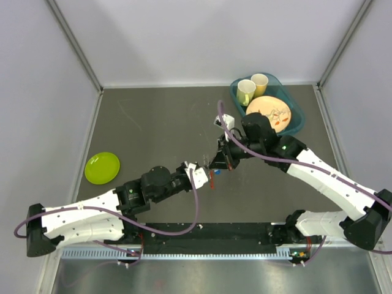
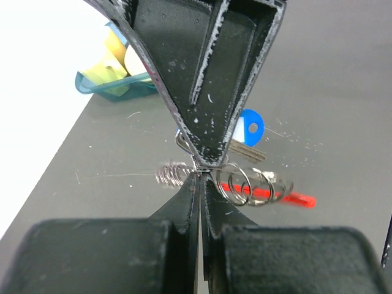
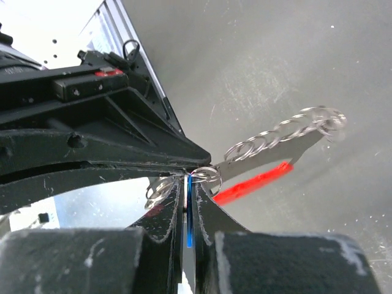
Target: Remove the keys from the keyring
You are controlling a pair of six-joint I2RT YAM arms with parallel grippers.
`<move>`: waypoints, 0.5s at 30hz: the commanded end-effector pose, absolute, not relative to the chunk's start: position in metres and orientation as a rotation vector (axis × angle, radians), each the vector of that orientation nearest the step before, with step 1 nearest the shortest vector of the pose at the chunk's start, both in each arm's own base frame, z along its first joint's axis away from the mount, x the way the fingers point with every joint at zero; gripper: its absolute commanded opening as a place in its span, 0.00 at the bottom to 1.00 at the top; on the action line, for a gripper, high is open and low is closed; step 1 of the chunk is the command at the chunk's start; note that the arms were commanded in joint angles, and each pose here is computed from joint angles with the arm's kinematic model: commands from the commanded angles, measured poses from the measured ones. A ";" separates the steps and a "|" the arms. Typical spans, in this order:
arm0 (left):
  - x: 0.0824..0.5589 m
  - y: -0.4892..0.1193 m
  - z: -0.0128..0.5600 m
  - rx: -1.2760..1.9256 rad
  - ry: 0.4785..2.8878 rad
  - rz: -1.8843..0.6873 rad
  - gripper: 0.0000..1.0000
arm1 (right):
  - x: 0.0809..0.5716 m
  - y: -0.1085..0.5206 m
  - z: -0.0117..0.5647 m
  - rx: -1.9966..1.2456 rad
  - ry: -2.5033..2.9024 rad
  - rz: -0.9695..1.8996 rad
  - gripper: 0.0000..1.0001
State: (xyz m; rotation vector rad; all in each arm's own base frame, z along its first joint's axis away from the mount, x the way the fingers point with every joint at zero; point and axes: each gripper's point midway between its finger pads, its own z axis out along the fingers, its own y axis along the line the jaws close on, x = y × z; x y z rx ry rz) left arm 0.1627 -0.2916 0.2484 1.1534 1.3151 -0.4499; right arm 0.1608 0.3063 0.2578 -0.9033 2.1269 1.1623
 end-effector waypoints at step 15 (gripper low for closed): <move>0.146 -0.290 0.291 1.060 1.210 -0.582 0.00 | 0.197 0.296 0.266 -0.810 2.021 1.093 0.00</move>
